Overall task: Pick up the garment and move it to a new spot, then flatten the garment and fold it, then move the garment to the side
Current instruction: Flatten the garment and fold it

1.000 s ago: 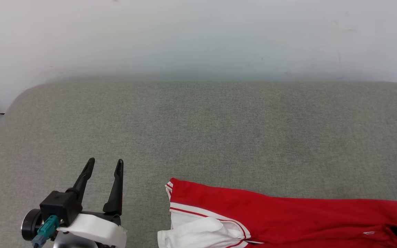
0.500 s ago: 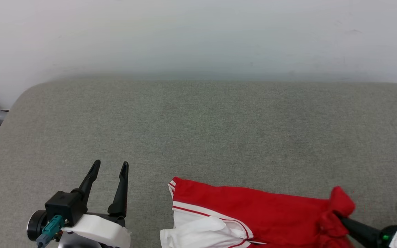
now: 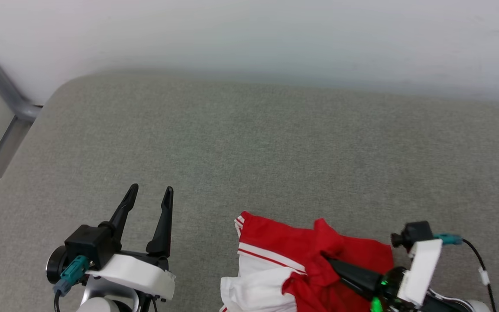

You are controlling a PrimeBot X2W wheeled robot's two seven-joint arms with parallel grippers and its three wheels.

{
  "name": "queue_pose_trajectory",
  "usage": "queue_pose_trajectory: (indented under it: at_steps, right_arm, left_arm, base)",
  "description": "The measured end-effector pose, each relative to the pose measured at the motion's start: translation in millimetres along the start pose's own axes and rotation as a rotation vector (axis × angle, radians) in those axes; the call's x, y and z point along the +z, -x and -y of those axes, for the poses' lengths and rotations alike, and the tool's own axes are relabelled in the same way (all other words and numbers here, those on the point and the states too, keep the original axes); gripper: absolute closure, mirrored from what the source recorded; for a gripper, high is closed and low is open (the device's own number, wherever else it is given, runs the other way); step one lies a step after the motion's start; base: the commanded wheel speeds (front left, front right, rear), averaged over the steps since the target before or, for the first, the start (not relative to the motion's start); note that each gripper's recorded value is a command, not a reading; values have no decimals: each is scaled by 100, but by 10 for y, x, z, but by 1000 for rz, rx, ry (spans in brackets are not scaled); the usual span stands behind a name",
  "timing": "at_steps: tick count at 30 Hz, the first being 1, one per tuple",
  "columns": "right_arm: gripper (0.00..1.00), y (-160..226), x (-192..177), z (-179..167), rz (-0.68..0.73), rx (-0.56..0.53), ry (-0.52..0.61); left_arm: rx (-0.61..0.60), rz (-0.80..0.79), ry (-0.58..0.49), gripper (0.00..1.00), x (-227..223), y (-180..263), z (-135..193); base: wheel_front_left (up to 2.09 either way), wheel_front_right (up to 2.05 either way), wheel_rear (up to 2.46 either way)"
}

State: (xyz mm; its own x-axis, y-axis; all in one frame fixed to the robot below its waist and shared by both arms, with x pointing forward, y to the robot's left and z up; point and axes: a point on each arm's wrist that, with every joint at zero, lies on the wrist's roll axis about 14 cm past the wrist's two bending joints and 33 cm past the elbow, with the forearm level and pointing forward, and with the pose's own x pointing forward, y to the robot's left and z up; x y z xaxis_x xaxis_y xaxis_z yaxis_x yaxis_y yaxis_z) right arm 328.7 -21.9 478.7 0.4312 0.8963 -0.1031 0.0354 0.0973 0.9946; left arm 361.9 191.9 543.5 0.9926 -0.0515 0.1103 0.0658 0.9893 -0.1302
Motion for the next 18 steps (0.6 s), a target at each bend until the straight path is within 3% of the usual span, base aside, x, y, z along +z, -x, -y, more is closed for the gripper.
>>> queue_pose_trajectory:
  at_steps: [4,11,12,13,14,18]
  right_arm:
    - [100,-299,-80,-38,-44,11,11]
    - [100,-661,-248,271,-115,-77,-13]
    - [72,-685,-244,294,-110,-84,-13]
    - [26,-705,-253,315,-110,-89,-16]
    - [0,-705,-253,315,-110,-89,-16]
    - [0,-745,-287,333,-115,-95,-14]
  left_arm:
    - [19,-9,5,0,-46,-30,-65]
    - [46,-45,16,0,-213,-117,-143]
    - [49,-52,17,0,-238,-123,-154]
    - [51,-57,18,0,-262,-123,-161]
    - [51,-57,18,0,-262,-123,-161]
    - [50,-68,21,0,-311,-144,-159]
  base:
    - [0,0,0]
    - [0,0,0]
    - [0,0,0]
    - [0,0,0]
    - [0,0,0]
    - [0,0,0]
